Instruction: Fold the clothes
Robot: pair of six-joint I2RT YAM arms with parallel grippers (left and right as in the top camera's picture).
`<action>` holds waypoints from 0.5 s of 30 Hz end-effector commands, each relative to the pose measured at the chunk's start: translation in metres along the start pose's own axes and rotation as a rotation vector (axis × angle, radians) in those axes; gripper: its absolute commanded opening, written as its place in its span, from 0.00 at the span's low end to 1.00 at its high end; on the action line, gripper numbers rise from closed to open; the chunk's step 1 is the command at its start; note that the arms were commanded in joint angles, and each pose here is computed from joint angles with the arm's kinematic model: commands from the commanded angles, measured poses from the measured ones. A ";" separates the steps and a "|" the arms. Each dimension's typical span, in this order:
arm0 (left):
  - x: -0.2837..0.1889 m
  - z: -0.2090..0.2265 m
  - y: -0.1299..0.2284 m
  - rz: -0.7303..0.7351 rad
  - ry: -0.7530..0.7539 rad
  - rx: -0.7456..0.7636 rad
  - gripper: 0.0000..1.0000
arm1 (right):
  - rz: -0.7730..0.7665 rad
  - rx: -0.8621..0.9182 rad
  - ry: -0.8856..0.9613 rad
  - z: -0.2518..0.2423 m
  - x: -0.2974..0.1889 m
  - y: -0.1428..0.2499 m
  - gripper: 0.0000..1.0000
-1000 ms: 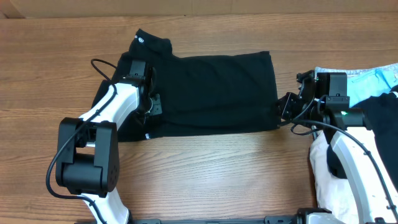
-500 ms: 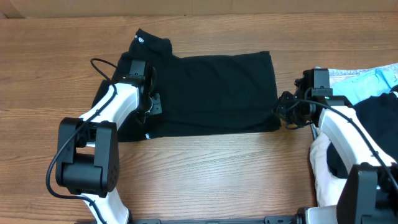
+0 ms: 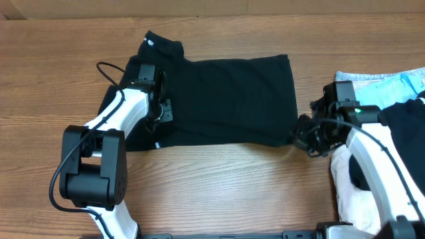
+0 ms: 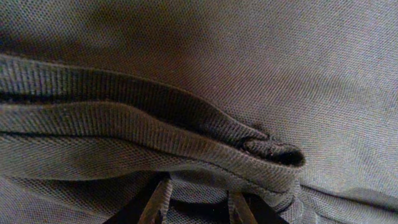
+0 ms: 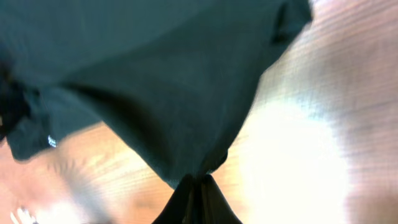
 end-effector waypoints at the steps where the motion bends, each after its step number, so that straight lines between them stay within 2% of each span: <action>1: -0.002 0.002 -0.008 -0.023 -0.011 -0.001 0.35 | -0.028 -0.032 -0.020 0.014 -0.016 0.010 0.04; 7: -0.002 0.002 -0.009 -0.026 -0.010 -0.001 0.36 | -0.003 0.031 0.010 0.013 -0.012 0.023 0.04; 12: -0.002 0.002 -0.009 -0.026 -0.010 -0.001 0.36 | -0.217 0.097 0.123 -0.003 -0.017 -0.016 0.04; 15: -0.002 0.002 -0.009 -0.023 -0.010 -0.001 0.36 | -0.275 0.125 0.142 -0.006 -0.019 -0.026 0.04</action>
Point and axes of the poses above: each gripper's point midway between its finger pads, its own x axis out along the fingers, its own z axis along the line the jaws close on, y = z × x, the point moved 1 cm from there along -x, back along the fingers, and after that the axes turned 8 degrees about x, right-handed, at the moved point
